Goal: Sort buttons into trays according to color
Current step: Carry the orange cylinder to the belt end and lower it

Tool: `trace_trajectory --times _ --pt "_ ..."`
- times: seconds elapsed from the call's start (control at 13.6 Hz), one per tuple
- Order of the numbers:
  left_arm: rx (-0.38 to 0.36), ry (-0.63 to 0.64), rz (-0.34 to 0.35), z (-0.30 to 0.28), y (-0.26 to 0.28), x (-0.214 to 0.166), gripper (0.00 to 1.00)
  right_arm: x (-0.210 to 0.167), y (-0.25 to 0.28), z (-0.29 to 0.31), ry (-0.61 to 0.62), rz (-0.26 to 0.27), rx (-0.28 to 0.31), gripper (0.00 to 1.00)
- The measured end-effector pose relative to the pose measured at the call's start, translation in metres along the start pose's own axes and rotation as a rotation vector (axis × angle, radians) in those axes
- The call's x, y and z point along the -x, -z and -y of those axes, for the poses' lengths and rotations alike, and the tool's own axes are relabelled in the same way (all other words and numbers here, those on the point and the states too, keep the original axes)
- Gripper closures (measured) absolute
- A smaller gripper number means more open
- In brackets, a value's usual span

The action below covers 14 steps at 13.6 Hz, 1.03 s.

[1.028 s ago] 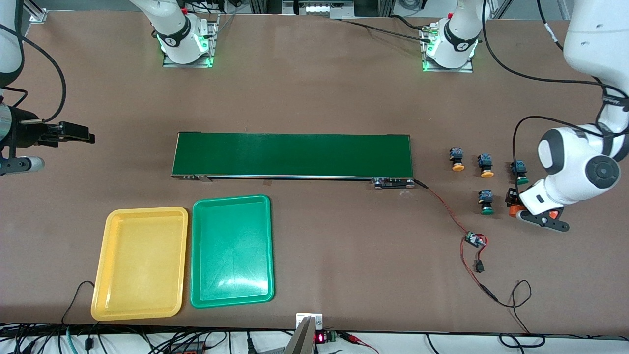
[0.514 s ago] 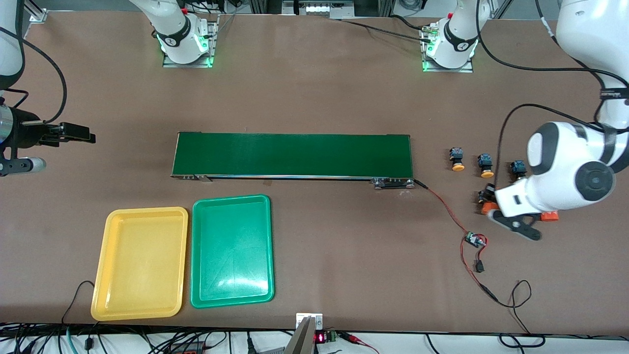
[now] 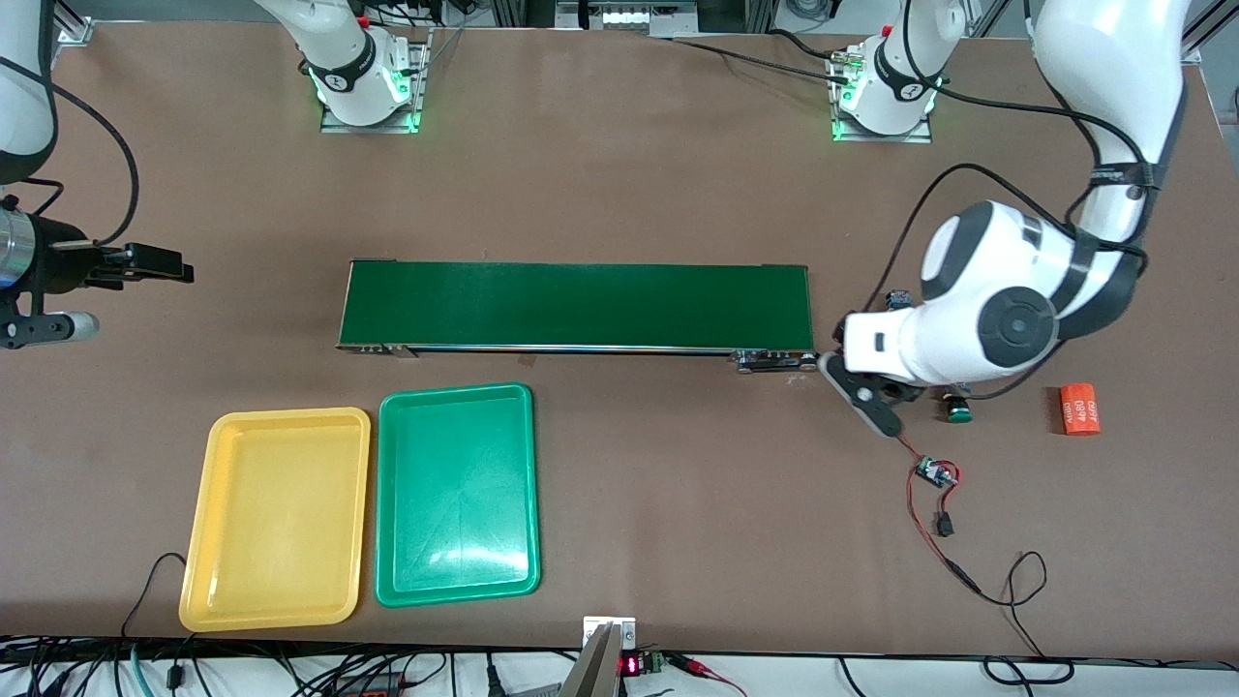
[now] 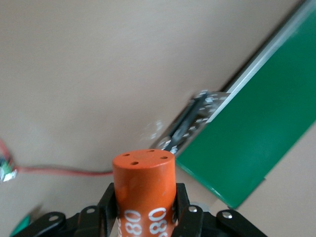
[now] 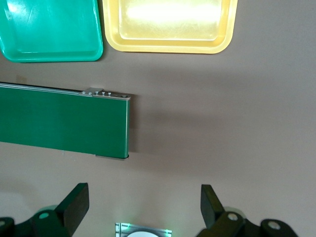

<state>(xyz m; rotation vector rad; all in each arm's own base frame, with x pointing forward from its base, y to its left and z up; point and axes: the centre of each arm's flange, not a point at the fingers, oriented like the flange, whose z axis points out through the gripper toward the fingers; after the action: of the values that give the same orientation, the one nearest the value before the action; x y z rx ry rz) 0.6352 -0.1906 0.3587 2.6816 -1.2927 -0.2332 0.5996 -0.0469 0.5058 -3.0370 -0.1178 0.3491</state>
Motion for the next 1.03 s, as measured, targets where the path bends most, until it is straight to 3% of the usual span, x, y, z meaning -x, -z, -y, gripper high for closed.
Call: trace_trajectory --times 0.37,0.73,1.03 --pt "0.008 -0.370 0.013 -0.052 -0.015 -0.036 0.50 0.038 -0.027 0.013 -0.066 -0.051 -0.010 0.00" --pt "-0.007 -0.530 0.039 -0.121 -0.041 -0.077 0.50 0.060 -0.053 0.052 -0.063 -0.092 -0.006 0.00" --pt "0.010 -0.595 0.070 -0.127 -0.073 -0.083 0.50 0.062 -0.060 0.082 -0.079 -0.101 0.004 0.00"
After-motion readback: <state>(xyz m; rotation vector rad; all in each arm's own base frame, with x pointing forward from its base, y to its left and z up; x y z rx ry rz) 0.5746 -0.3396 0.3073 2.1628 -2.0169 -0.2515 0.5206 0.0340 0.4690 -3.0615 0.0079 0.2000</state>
